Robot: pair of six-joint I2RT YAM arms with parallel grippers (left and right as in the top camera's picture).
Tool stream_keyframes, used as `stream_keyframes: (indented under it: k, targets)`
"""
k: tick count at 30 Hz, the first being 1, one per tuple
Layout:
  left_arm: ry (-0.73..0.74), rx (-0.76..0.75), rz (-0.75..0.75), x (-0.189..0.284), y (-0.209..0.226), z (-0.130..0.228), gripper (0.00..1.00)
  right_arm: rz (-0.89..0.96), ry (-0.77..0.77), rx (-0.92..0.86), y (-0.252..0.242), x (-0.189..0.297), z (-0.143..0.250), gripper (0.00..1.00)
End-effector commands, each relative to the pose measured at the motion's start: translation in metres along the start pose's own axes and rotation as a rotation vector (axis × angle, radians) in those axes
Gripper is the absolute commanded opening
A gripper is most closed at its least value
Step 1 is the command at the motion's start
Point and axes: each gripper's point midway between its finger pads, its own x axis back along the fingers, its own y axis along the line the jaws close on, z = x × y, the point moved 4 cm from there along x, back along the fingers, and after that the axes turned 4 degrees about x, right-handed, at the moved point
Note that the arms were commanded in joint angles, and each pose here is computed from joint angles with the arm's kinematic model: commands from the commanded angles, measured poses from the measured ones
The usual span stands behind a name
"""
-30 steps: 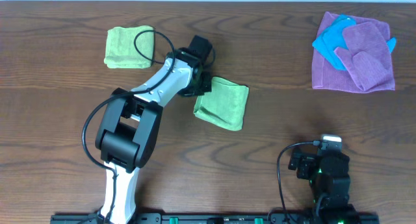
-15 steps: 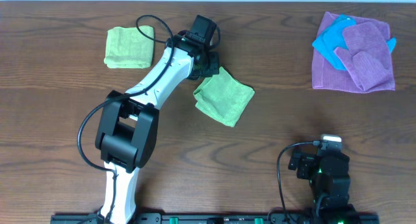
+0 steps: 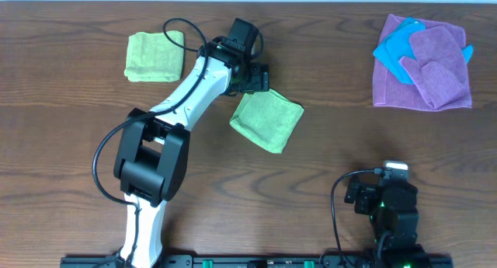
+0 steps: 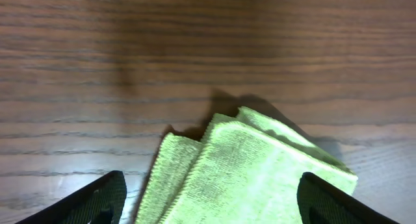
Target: Fold the cloth
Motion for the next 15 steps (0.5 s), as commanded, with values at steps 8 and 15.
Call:
stream_keyframes:
  k: [8,15]
  targets:
    - [0.064,-0.05,-0.06,-0.032,-0.008,0.023,0.85,-0.004,-0.001,-0.006,0.001,-0.001,0.002,0.99]
    - [0.232,-0.102,-0.143,-0.032,-0.006,0.067,0.81,-0.004,-0.001,-0.006,0.001,-0.001,0.002,0.99]
